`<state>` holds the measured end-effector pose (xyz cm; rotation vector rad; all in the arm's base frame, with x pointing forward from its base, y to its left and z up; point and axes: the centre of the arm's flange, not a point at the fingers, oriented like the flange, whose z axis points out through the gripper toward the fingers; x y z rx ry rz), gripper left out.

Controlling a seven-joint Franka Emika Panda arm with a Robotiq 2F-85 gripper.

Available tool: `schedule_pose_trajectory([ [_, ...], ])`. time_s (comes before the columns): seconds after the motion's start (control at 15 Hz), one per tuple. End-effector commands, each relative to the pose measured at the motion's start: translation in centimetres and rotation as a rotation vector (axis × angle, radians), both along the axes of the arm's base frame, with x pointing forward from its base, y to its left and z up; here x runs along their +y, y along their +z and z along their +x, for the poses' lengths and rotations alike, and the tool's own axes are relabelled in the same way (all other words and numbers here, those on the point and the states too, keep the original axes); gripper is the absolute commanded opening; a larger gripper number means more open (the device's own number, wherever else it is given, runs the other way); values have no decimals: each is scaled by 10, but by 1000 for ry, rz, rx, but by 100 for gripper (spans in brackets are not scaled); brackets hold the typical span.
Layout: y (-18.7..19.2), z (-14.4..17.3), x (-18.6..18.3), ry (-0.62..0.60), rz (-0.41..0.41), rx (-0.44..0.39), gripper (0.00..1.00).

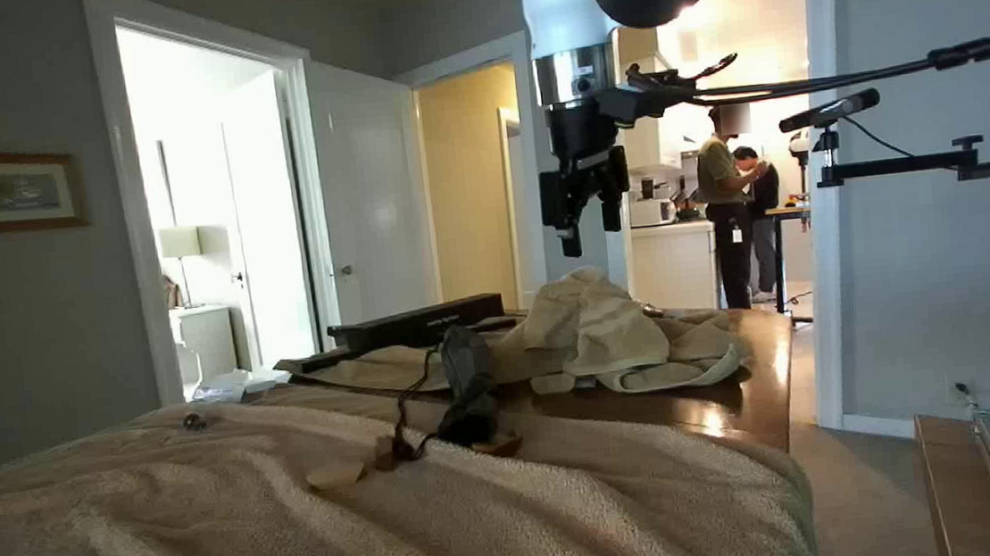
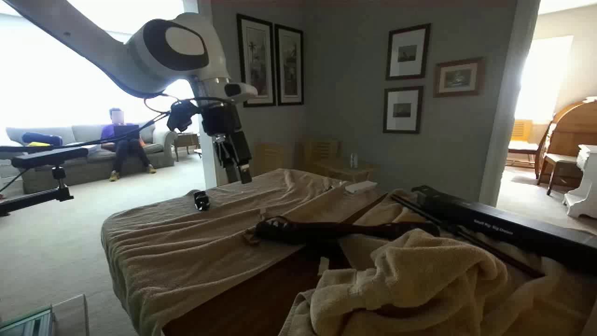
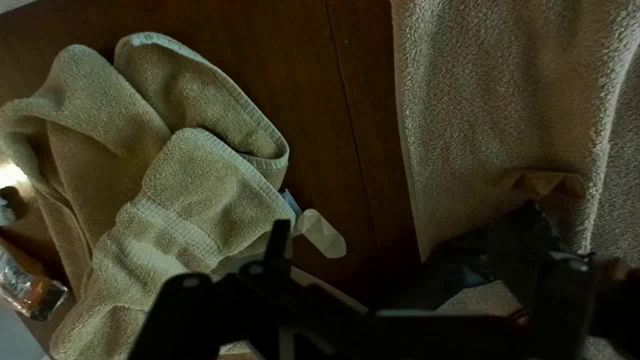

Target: Move the wooden block to the right.

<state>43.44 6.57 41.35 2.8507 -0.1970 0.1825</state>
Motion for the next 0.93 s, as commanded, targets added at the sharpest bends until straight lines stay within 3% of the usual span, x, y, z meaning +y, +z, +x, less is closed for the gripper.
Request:
schedule_pose_trajectory([
  [0.0, 0, 0, 0, 0, 0, 0, 100],
  [0.53, 0, 0, 0, 0, 0, 0, 100],
  [0.87, -41, 26, 35, -133, 38, 55, 100],
])
